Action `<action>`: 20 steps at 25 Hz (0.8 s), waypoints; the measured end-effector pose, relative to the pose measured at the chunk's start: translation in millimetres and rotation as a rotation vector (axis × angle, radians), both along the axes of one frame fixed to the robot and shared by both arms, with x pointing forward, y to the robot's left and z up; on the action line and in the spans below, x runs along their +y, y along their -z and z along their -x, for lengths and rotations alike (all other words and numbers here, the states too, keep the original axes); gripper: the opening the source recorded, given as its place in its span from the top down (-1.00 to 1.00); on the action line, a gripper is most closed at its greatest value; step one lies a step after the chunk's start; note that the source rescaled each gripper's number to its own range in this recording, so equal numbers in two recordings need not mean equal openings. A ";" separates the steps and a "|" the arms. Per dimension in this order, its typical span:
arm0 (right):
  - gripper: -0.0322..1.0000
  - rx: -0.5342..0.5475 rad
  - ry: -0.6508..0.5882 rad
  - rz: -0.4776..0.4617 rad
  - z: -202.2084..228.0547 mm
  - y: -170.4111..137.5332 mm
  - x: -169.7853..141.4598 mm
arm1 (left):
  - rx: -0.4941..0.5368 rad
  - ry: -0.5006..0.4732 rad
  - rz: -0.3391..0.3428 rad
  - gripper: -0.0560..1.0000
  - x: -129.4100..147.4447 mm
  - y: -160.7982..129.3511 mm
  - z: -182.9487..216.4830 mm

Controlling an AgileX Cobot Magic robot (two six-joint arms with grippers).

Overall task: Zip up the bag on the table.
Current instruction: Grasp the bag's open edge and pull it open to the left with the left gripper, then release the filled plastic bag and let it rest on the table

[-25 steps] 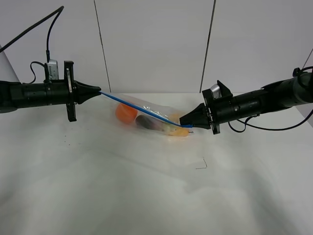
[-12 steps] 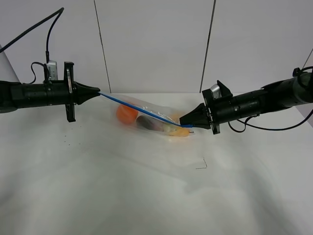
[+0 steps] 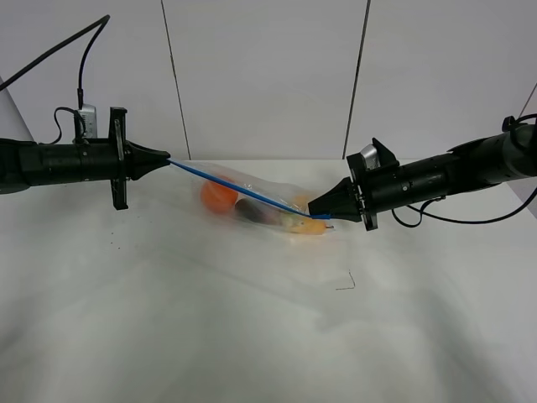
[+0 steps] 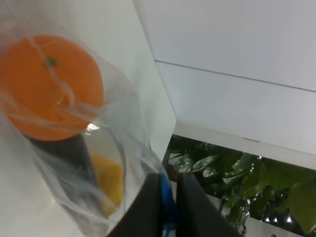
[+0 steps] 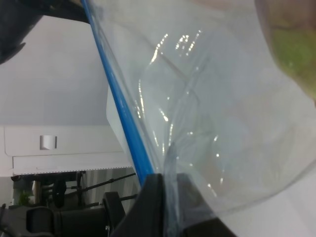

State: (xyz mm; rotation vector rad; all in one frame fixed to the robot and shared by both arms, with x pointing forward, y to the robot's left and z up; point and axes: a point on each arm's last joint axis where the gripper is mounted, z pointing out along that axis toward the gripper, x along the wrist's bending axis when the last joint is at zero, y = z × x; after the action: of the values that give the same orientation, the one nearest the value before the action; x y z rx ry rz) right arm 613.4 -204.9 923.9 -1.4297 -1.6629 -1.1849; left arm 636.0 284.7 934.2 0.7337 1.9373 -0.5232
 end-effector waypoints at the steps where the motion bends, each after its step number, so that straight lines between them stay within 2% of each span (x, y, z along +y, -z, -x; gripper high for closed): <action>1: 0.93 -0.001 -0.008 0.006 0.7 0.5 -0.2 | 0.001 -0.011 -0.001 0.73 0.7 0.1 -0.6; 2: 0.93 -0.001 -0.017 0.015 1.4 1.3 -0.4 | 0.004 -0.036 -0.005 0.53 3.5 0.5 -1.7; 6: 0.93 -0.001 -0.027 0.025 2.2 2.1 -1.1 | 0.007 -0.071 -0.006 -0.58 8.8 0.7 -3.1; 8: 0.93 -0.001 -0.027 0.025 2.2 2.1 -1.1 | 0.006 -0.071 -0.007 -0.84 8.8 0.5 -3.3; 11: 0.93 -0.001 -0.027 0.026 2.2 2.1 -1.3 | 0.006 -0.070 -0.006 -0.97 8.8 0.4 -3.3; 17: 0.93 -0.001 -0.028 0.027 2.3 2.3 -1.6 | -0.035 -0.041 -0.042 -1.00 16.2 -0.5 -2.7; 20: 0.93 -0.001 -0.029 0.028 2.3 2.3 -1.6 | -0.074 -0.014 -0.088 -1.00 30.0 -6.6 -5.6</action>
State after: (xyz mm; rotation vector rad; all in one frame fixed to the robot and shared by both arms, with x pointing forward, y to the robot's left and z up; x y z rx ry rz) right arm 611.1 -206.5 921.6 -1.4177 -1.7012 -1.1515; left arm 641.6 314.7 940.8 0.7844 1.9047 -0.3990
